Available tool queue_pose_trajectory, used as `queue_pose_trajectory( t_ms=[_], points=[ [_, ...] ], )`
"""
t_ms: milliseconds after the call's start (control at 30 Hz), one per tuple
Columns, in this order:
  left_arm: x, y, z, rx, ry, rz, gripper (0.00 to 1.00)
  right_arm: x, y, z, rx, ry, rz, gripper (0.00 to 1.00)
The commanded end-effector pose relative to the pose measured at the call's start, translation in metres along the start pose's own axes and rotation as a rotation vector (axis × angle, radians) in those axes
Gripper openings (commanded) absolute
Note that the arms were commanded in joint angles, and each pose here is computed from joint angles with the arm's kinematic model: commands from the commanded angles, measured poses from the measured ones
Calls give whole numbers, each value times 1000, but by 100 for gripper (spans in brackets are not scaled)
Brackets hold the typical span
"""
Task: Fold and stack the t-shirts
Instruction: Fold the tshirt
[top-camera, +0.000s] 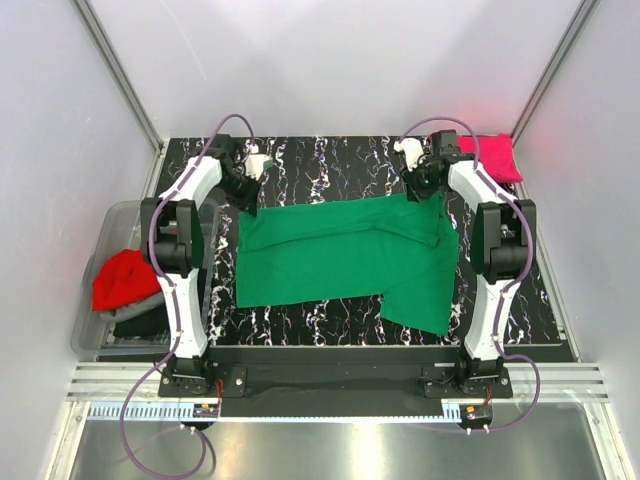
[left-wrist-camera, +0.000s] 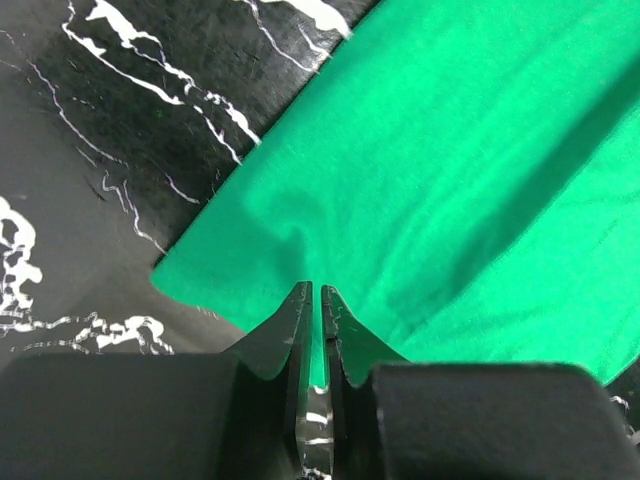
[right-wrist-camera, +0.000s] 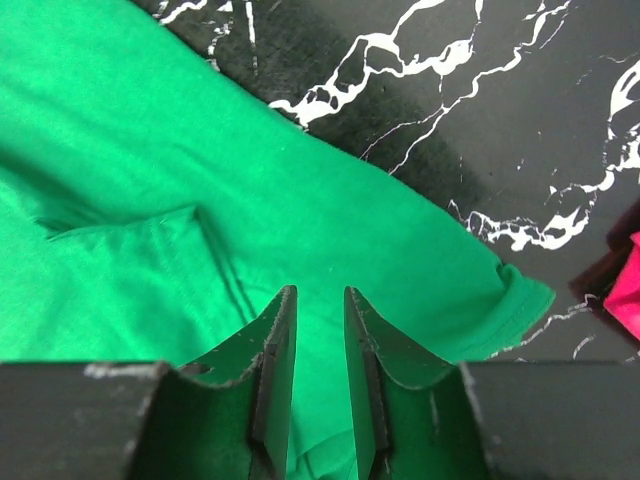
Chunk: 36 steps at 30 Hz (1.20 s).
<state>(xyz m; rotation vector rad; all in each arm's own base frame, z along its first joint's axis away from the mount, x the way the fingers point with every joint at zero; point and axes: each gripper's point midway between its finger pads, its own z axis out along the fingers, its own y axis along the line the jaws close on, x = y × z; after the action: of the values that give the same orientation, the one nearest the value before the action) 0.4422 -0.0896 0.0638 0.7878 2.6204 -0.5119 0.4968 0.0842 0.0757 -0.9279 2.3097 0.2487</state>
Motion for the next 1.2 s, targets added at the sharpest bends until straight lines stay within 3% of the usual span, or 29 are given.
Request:
queue_pose_trajectory(
  t_ms=[0, 333, 633, 1000, 1167],
  points=[
    [-24, 11, -8, -55, -49, -1, 10, -4, -12, 6, 23, 13, -11, 32],
    [3, 33, 12, -128, 85, -62, 7, 16, -29, 22, 85, 99, -1, 30],
    [-3, 73, 22, -263, 151, -69, 6, 39, -36, 31, 113, 174, 22, 30],
    [-63, 105, 21, -384, 18, 8, 12, 46, -51, 40, 154, 200, 67, 29],
    [-83, 101, -11, -448, -63, 16, 13, 28, -61, 34, 185, 161, 58, 29]
  ],
)
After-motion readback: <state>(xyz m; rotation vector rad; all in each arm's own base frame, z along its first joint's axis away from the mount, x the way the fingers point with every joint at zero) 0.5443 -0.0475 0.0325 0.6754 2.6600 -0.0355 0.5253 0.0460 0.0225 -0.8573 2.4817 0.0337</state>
